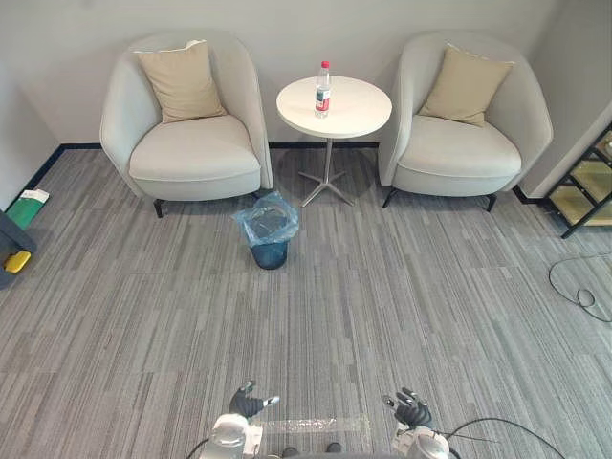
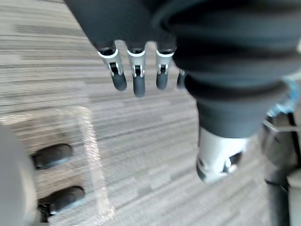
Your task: Gather rubbish on tea table into small bin, then transfer packed bag to large trash can.
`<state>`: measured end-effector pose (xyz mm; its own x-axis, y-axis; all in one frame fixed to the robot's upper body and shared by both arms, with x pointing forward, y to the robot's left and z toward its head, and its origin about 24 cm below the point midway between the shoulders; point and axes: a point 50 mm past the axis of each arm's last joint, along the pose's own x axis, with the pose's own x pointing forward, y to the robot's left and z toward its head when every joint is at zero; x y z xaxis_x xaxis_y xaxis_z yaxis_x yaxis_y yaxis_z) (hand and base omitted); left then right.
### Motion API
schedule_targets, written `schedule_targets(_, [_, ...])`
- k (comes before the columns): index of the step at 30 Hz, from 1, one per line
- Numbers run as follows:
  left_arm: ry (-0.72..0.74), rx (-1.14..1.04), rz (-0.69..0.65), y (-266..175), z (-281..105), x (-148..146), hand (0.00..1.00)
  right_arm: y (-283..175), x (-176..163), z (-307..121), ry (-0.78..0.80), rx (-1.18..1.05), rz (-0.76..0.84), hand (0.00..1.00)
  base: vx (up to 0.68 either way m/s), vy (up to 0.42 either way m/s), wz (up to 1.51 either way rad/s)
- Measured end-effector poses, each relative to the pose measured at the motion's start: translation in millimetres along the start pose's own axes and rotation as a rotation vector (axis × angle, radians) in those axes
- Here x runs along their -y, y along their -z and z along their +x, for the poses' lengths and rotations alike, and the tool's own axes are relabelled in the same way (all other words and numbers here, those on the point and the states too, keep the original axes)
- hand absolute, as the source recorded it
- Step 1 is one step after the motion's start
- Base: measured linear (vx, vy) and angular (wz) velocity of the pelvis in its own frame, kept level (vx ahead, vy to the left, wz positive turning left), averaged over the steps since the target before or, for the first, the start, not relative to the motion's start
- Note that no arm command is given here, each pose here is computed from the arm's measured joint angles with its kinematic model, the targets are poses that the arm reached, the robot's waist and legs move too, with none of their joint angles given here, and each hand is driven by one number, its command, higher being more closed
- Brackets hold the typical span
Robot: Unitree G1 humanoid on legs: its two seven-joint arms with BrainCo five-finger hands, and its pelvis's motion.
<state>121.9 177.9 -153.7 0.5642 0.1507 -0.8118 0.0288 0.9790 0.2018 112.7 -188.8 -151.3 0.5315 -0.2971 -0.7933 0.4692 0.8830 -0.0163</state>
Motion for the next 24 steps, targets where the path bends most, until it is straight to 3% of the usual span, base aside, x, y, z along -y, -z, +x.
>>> schedule_targets(12, [-0.048, -0.055, -0.095, 12.8, -2.5, -6.9, 0.0, 10.3, 9.4, -0.7, 0.016, -0.059, 0.01, 0.0, 0.0, -0.012, 0.04])
schedule_targets(24, [-0.039, -0.054, -0.078, 12.7, -2.7, -5.3, 0.0, 12.0, 7.2, -1.3, -0.014, -0.069, 0.049, 0.0, -0.02, -0.015, 0.0])
